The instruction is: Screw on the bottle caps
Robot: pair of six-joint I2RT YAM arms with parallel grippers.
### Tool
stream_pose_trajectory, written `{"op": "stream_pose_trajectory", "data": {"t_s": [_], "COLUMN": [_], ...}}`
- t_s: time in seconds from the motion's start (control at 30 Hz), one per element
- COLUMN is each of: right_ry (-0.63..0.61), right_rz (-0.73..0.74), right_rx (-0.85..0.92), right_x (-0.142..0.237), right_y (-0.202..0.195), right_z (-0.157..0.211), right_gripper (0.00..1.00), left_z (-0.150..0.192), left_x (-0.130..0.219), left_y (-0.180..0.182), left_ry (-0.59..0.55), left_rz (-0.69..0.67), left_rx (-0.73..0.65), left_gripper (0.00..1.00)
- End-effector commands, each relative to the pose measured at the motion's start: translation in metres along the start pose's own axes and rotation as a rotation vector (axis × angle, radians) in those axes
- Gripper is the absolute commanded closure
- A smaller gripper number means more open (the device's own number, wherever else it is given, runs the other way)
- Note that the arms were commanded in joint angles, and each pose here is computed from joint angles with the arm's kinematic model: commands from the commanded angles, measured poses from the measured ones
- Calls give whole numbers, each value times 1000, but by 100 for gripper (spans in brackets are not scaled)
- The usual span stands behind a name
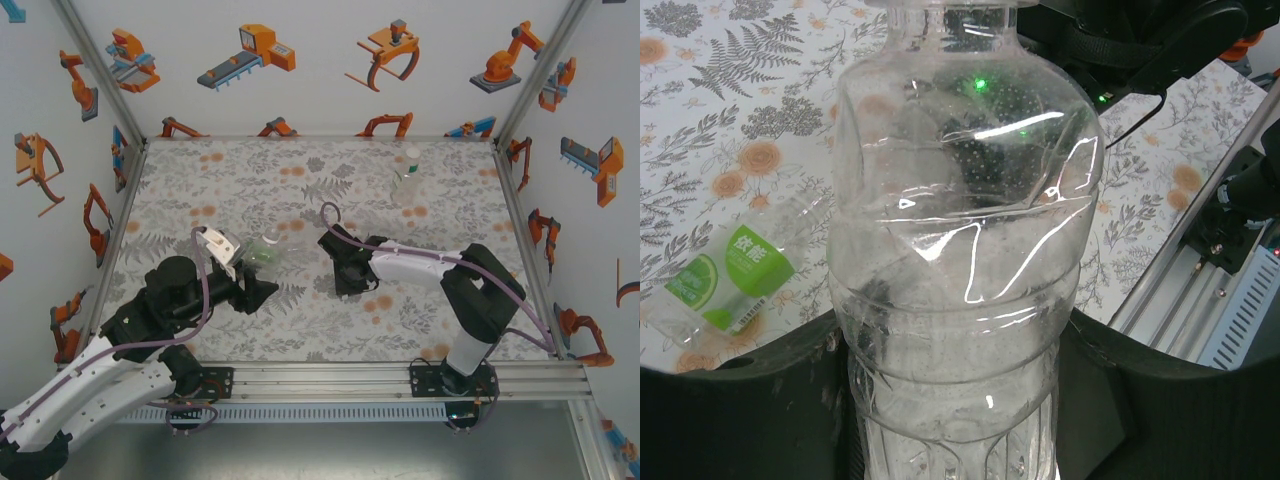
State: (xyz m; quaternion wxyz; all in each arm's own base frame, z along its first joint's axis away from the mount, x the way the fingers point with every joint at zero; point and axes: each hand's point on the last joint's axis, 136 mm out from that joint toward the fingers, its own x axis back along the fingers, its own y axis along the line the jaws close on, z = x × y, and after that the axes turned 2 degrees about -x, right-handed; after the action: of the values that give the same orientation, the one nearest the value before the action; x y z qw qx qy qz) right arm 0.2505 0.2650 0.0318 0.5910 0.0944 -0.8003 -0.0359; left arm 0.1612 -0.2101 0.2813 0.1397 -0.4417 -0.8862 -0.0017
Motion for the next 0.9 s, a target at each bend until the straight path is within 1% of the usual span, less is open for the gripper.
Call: {"op": "stream_pose_trajectory", "data": {"t_s": [0.0,0.17,0.27,0.37,0.47,0.67,0.77,0.87], "right_ry": [-3,-10,4,15,25,42,34,39], "right_rz": [-55,-242,-367,-449,-432,-251,-207,-174], "right_rx": [-32,-108,-182,-252,-308,-439,-446,-425], "right_x": [4,4,0,-1,-4,-11,-8,-6], "right_y": [4,14,15,8,-11,-72,-83,-82], "right_z": [-3,-11,-11,-6,5,29,30,21], "right_gripper": [83,85,83,79,71,62,56,55], "left_z": [-11,-11,-10,-12,-12,-12,-13,-12], "left_x": [4,3,2,2,2,-2,-3,-3], "left_y": [0,0,0,0,0,0,-1,-1], "left_ry": [-29,-27,-24,-27,-27,-28,-25,-21], "left_rz": [-3,-2,-2,-2,-2,2,7,8], "left_rx": [-5,-5,-5,-5,-5,0,0,0], "left_gripper": [100,100,100,100,100,100,100,100]}}
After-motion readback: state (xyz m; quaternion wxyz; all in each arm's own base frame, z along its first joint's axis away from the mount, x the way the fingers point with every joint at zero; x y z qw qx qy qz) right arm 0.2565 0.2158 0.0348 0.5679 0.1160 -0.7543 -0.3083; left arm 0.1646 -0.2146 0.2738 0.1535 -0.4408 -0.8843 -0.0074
